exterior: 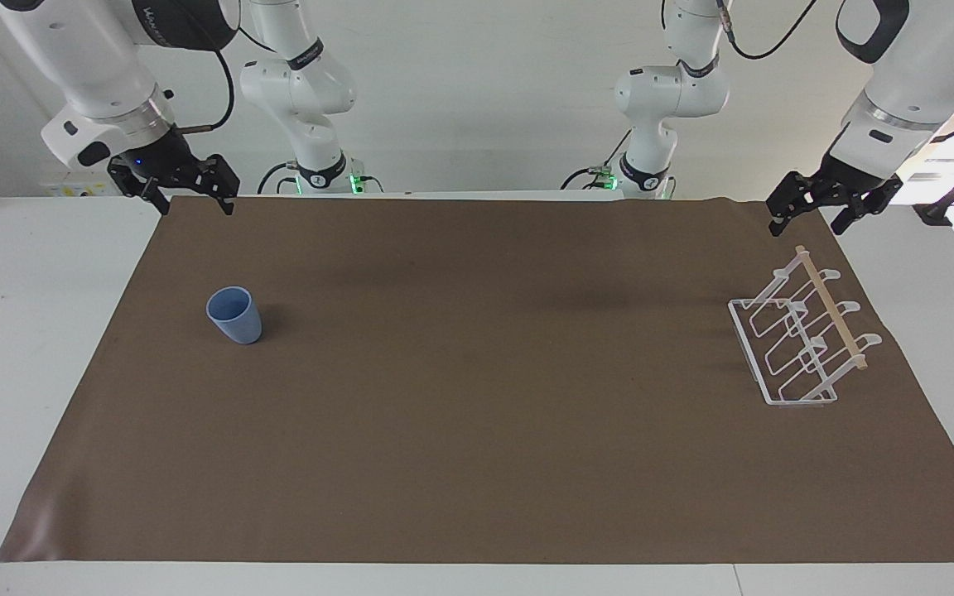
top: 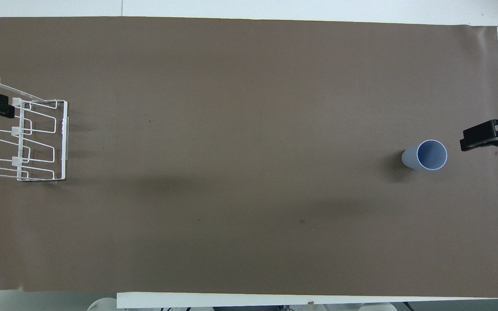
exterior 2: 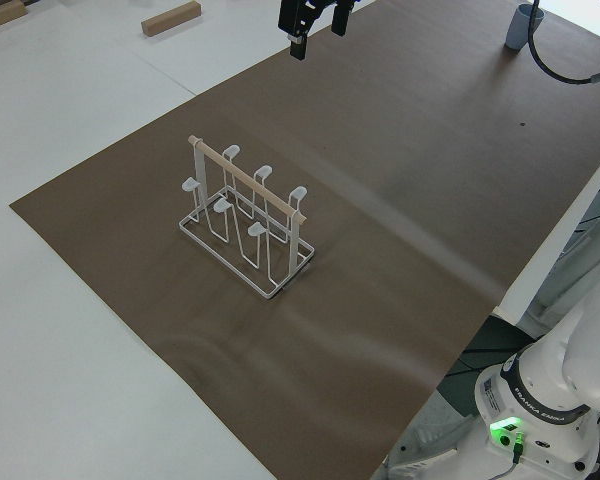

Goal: Hang cup on cup holder
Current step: 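Move the right gripper toward the light blue cup, then lower the right gripper into the blue cup rim and close it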

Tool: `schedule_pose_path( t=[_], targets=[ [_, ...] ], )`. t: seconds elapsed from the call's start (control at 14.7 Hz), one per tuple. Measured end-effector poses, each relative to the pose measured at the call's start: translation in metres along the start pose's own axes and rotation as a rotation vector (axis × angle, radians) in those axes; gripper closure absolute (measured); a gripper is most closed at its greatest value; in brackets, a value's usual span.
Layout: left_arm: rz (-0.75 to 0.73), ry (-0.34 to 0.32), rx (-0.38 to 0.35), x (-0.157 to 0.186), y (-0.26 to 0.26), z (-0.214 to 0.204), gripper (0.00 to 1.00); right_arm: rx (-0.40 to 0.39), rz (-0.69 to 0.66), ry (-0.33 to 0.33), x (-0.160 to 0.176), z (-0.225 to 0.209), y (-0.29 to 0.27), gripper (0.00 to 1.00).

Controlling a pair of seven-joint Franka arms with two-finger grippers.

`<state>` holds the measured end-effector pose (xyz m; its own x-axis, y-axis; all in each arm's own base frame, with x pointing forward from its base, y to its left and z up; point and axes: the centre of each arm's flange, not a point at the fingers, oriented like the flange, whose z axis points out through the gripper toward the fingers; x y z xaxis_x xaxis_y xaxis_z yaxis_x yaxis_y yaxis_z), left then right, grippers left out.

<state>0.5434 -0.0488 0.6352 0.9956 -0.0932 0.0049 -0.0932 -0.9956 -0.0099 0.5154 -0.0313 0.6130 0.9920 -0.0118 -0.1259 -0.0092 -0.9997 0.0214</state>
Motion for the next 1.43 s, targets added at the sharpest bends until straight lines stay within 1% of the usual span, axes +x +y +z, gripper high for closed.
schedule_pose_path(
  t=[0.61,0.75,0.82,1.02,1.16,1.3,1.43],
  targets=[
    [-0.001,-0.002,0.000,0.000,0.000,0.000,0.00,0.001,-0.001,0.000,-0.001,-0.001,-0.001,0.00],
    [-0.001,-0.003,0.000,0.000,0.000,0.000,0.00,0.001,-0.002,-0.003,-0.001,0.002,-0.001,0.00],
    [-0.001,-0.003,0.000,0.000,0.000,0.000,0.00,0.000,-0.011,0.007,0.001,0.007,-0.001,0.00],
    [-0.001,-0.004,0.000,0.000,0.000,0.001,0.00,-0.005,-0.079,0.075,0.012,0.042,0.014,0.00],
    [-0.001,-0.005,0.000,0.000,0.000,0.001,0.00,0.023,-0.076,0.100,0.018,0.076,0.034,0.00],
    [-0.001,-0.006,0.000,0.000,0.000,0.001,0.00,0.083,-0.044,0.100,0.027,0.122,0.046,0.00],
    [-0.001,-0.008,0.000,0.000,0.000,0.002,0.00,0.101,-0.038,0.090,0.036,0.168,0.052,0.00]
  ],
)
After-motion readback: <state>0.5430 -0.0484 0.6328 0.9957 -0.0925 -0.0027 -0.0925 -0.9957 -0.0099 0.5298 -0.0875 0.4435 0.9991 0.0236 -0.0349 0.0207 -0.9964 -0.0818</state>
